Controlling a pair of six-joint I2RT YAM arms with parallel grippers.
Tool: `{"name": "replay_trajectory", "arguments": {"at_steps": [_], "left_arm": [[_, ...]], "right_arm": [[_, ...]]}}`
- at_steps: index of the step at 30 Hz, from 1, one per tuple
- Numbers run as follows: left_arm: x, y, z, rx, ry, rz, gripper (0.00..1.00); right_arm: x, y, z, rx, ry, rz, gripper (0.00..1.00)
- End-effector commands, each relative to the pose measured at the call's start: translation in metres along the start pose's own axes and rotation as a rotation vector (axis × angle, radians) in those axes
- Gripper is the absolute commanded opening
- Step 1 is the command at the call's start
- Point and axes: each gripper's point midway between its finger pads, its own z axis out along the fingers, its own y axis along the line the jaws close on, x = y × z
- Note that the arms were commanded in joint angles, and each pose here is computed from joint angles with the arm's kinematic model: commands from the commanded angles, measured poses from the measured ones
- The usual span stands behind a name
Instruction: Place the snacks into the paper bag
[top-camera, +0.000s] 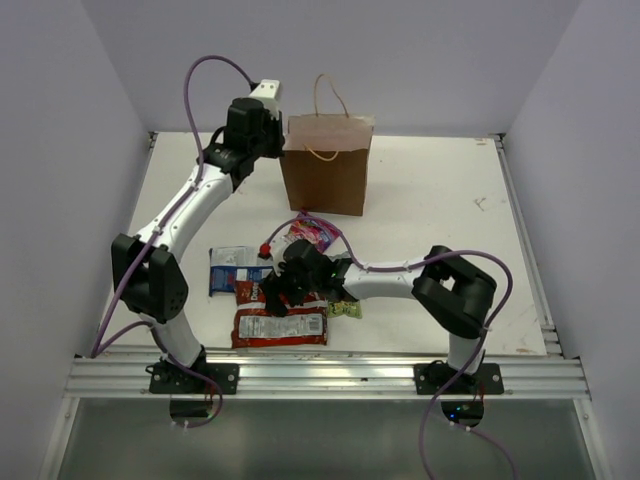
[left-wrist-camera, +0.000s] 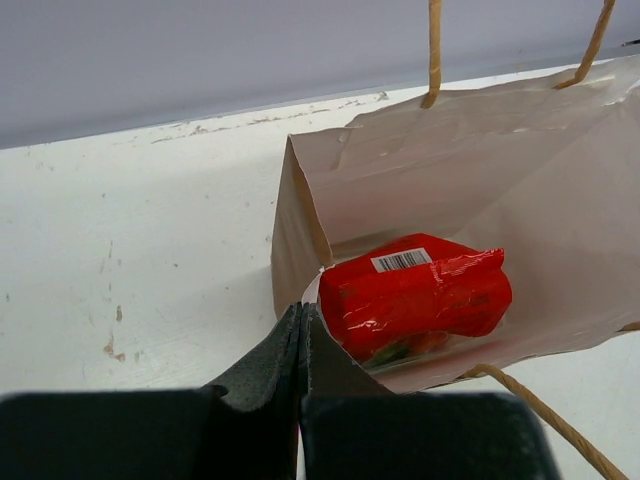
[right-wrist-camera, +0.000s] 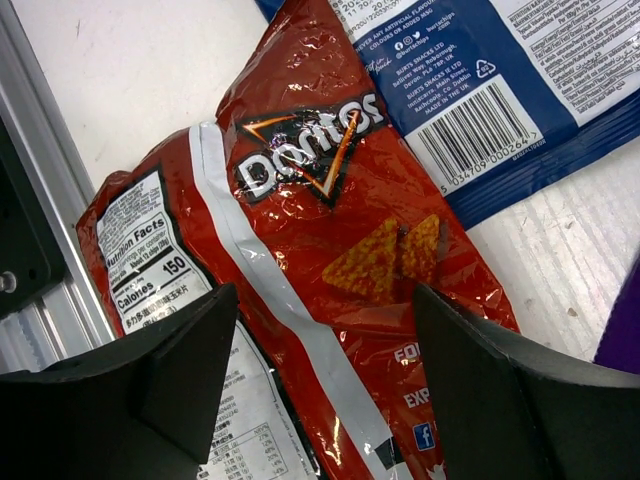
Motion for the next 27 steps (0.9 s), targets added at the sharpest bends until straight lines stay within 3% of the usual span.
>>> {"name": "replay_trajectory", "arguments": {"at_steps": [1, 6, 11, 16, 17, 23, 27], "left_arm": [[-0.002, 0.009, -0.014, -0.014, 0.009, 0.016, 0.0], [-0.002, 0.009, -0.015, -0.01, 0.005, 0.012, 0.0], [-0.003, 0.012, -0.016, -0.014, 0.001, 0.007, 0.0], [-0.005, 0.013, -0.018, -0.011, -0.003, 0.003, 0.0], [-0.006, 0.013, -0.018, -0.011, -0.005, 0.003, 0.0], [-0.005, 0.015, -0.018, -0.014, -0.001, 0.003, 0.0], [-0.005, 0.016, -0.019, -0.016, 0.001, 0.006, 0.0]], "right_arm": [[-0.001, 0.0, 0.004, -0.01, -0.001, -0.032, 0.75], [0.018, -0.007, 0.011, 0.037, 0.045, -0.048, 0.77], [0.06, -0.021, 0.026, 0.238, 0.154, -0.137, 0.74], [0.08, -0.027, 0.034, 0.341, 0.193, -0.128, 0.05], [0.075, -0.029, 0.03, 0.367, 0.177, -0.126, 0.0], [0.033, -0.033, -0.016, 0.483, 0.098, -0.127, 0.0], [-0.051, -0.017, -0.104, 0.549, -0.092, -0.14, 0.0]]}}
